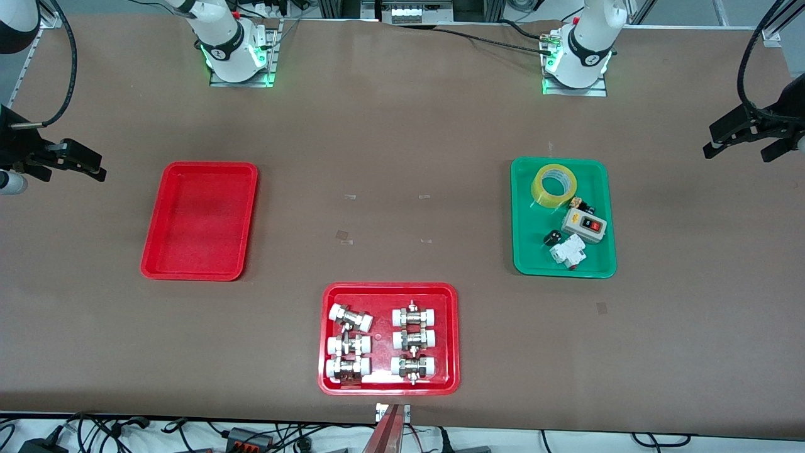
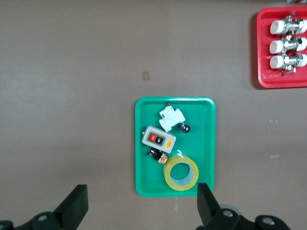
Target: Left arm passes tape to right arm into tray
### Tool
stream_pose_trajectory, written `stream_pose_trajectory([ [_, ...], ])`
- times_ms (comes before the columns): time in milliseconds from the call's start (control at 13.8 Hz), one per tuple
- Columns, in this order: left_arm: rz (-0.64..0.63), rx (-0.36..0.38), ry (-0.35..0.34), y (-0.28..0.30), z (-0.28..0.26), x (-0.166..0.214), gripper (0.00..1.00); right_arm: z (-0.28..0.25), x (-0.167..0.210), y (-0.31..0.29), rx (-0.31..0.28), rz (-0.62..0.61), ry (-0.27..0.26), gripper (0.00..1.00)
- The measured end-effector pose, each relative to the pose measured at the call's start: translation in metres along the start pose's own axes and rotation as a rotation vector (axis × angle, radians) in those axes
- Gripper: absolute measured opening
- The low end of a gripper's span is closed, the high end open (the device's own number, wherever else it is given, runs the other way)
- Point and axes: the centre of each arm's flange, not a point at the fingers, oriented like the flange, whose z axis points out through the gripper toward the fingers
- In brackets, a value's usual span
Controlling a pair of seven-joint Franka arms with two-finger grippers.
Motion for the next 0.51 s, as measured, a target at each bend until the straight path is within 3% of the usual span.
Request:
stream_pose_trajectory([
  [291,0.001,-0.001,-0.025,0.001,0.005,-0.002,1.0,0.0,0.0,0.0,0.0,0.0,0.0,1.0],
  [509,0.019,-0.004,-0.096,0.012,0.044,-0.003,1.0,0.0,0.0,0.0,0.0,0.0,0.0,1.0],
])
